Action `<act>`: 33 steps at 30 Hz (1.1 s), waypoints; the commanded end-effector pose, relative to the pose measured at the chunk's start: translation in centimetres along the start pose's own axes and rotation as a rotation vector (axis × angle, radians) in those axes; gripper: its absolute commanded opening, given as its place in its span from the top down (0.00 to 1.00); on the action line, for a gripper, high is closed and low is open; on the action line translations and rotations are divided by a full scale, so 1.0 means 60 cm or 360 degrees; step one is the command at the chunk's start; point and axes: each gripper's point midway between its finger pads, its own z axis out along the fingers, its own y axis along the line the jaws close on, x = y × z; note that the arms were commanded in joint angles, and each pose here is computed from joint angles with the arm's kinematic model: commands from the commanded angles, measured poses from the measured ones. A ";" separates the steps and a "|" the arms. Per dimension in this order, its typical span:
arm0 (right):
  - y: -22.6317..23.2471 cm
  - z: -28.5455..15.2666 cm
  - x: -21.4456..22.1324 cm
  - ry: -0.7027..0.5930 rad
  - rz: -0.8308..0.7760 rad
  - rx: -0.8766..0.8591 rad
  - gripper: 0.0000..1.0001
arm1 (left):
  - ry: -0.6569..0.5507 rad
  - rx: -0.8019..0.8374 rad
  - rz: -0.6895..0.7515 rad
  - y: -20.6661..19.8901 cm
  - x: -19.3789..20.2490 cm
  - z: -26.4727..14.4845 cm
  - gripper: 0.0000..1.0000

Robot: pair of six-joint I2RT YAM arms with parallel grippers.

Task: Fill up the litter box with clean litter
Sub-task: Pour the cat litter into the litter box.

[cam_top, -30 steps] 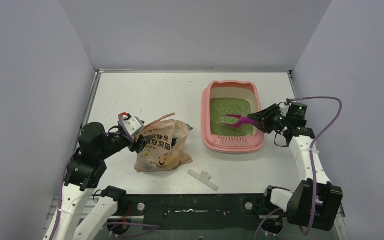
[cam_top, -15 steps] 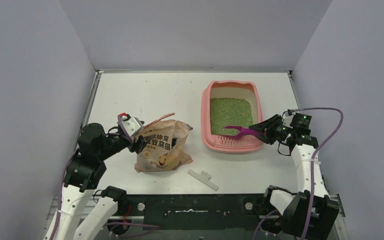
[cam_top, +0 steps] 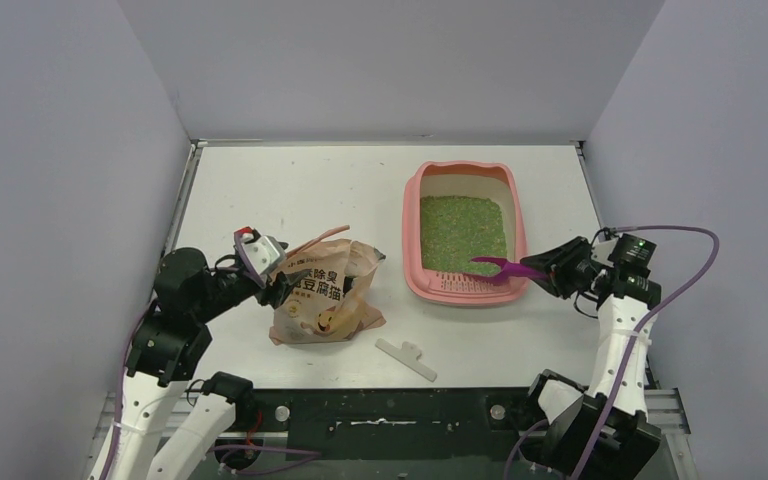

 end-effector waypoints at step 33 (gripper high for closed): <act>0.197 -0.001 -0.126 -0.0388 -0.0816 0.0122 1.00 | -0.0003 -0.0028 0.0102 0.000 -0.003 -0.016 0.41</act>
